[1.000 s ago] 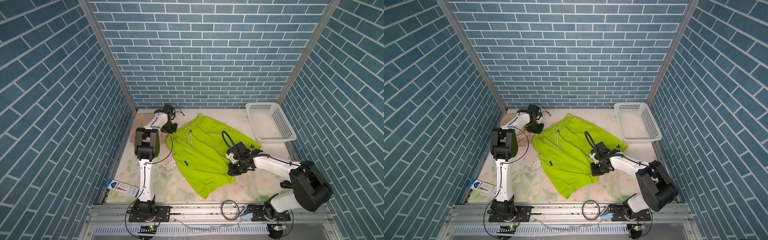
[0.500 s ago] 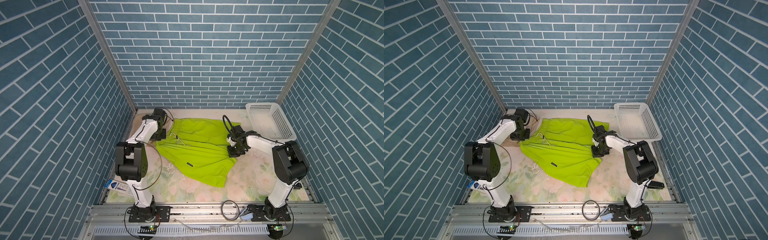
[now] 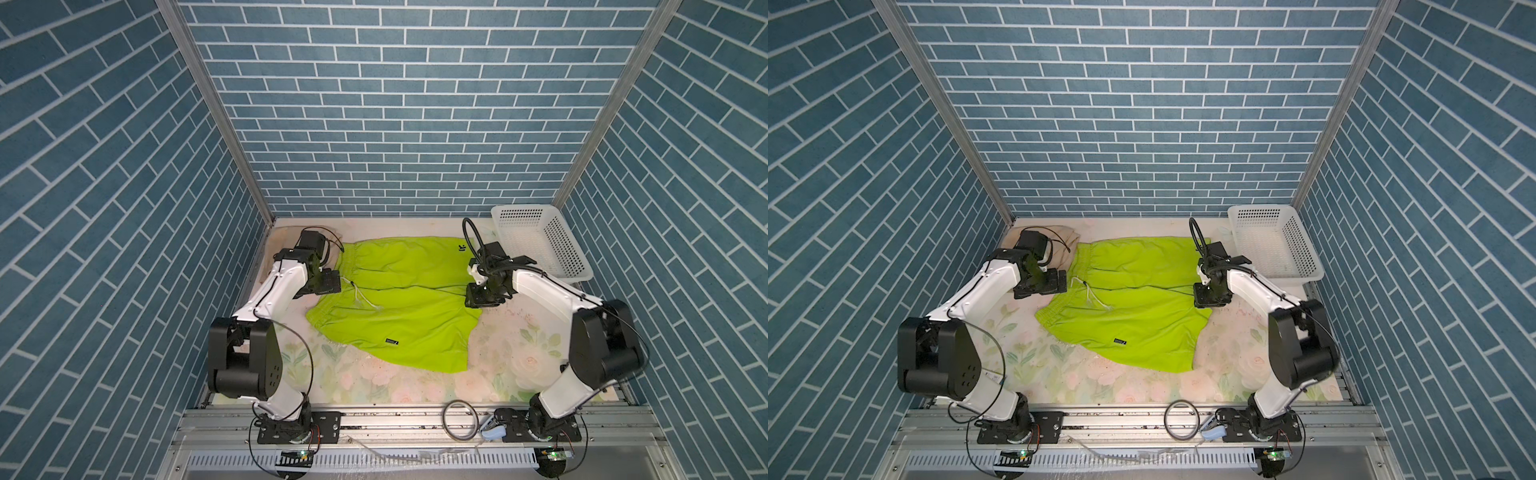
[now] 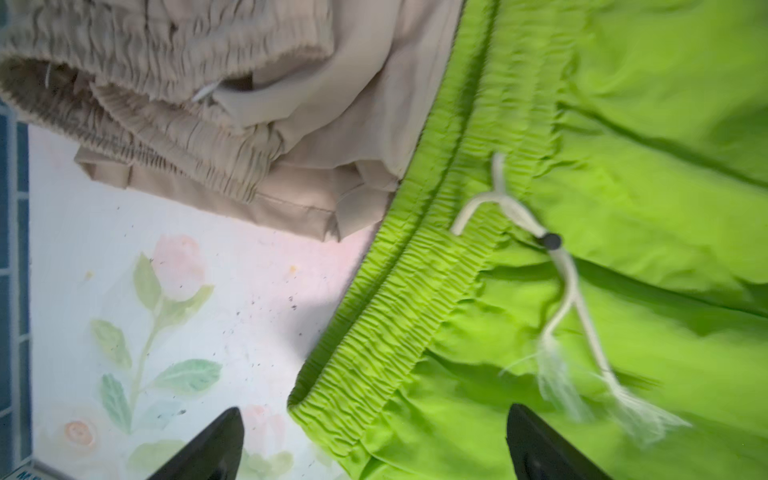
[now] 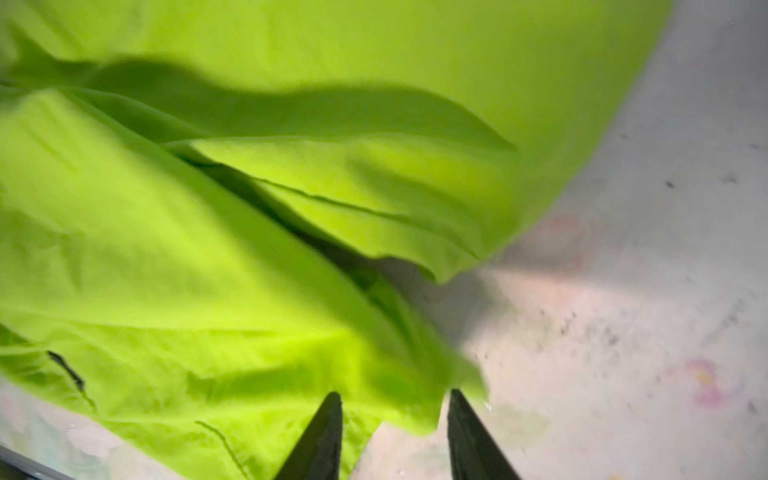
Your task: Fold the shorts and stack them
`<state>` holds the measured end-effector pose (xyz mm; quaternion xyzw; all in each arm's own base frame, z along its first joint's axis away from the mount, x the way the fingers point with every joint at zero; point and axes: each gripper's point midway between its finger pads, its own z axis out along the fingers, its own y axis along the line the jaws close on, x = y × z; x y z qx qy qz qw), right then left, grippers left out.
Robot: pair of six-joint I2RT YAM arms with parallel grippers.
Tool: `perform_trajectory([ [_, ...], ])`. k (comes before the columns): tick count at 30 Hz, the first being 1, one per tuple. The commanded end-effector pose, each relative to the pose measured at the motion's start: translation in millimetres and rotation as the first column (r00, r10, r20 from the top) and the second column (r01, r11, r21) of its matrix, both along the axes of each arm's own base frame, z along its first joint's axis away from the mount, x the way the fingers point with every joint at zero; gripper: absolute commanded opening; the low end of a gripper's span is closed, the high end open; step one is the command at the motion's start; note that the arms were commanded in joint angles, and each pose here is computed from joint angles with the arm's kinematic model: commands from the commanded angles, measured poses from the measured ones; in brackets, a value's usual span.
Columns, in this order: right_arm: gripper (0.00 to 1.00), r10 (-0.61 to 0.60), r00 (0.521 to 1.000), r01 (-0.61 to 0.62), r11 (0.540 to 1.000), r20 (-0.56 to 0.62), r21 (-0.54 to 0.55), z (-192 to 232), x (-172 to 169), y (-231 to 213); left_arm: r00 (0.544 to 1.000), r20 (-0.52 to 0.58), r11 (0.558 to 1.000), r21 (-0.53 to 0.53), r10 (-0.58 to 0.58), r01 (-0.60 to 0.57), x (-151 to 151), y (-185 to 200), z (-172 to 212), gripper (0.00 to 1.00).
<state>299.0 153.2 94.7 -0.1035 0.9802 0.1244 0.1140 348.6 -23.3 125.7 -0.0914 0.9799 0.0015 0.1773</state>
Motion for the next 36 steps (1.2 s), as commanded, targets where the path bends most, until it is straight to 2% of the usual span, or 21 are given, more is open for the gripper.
perform_trajectory([
  [1, 0.5, -0.133, 0.991, 0.132, 0.991, -0.033, -0.024, 12, -36, -24, 1.0, 0.005, 1.0, -0.013, -0.003, 0.004, -11, -3, 3, 1.0],
  [4, 0.54, -0.187, 0.98, 0.184, 0.982, -0.064, -0.049, 18, -71, -42, 1.0, -0.025, 0.999, 0.044, 0.019, -0.018, -28, 9, -1, 1.0],
  [6, 0.56, -0.197, 0.973, 0.205, 0.978, -0.123, 0.05, 14, -91, -30, 0.999, -0.028, 0.998, 0.053, 0.032, -0.031, -36, 12, -6, 1.0],
  [7, 0.57, -0.182, 0.969, 0.207, 0.968, -0.169, 0.14, 10, -102, -15, 0.998, -0.023, 0.996, 0.069, 0.062, -0.06, -41, 18, -8, 1.0],
  [9, 0.59, -0.15, 0.969, 0.192, 0.957, -0.196, 0.218, 0, -121, 6, 0.991, 0.0, 0.987, 0.091, 0.137, -0.136, -51, 29, -10, 1.0],
  [12, 0.6, -0.09, 0.981, 0.129, 0.963, -0.171, 0.237, -8, -140, 26, 0.975, 0.055, 0.976, 0.003, 0.215, -0.216, -60, 35, -15, 1.0],
  [15, 0.6, -0.06, 0.988, 0.091, 0.973, -0.145, 0.214, -19, -150, 32, 0.968, 0.058, 0.967, -0.086, 0.244, -0.239, -63, 33, -25, 1.0],
  [23, 0.59, -0.05, 0.992, 0.066, 0.988, -0.117, 0.14, -53, -149, 38, 0.969, -0.018, 0.96, -0.133, 0.246, -0.246, -69, 26, -61, 0.98],
  [27, 0.47, -0.089, 0.99, 0.104, 0.984, -0.109, 0.142, -62, -147, 36, 0.967, -0.012, 0.952, -0.174, 0.255, -0.253, -66, 24, -70, 0.95],
  [31, 0.25, -0.109, 0.985, 0.129, 0.979, -0.132, 0.155, -69, -154, 34, 0.968, 0.032, 0.947, -0.217, 0.249, -0.237, -56, 19, -71, 0.88],
  [33, 0.09, -0.119, 0.986, 0.136, 0.978, -0.119, 0.156, -68, -153, 31, 0.971, 0.046, 0.948, -0.231, 0.234, -0.217, -52, 16, -71, 0.81],
  [34, 0.01, -0.125, 0.987, 0.14, 0.977, -0.105, 0.16, -65, -151, 31, 0.973, 0.046, 0.95, -0.23, 0.228, -0.211, -52, 15, -72, 0.74],
  [36, 0.0, -0.134, 0.988, 0.145, 0.976, -0.079, 0.165, -58, -148, 29, 0.973, 0.048, 0.954, -0.218, 0.224, -0.208, -51, 17, -74, 0.59],
])
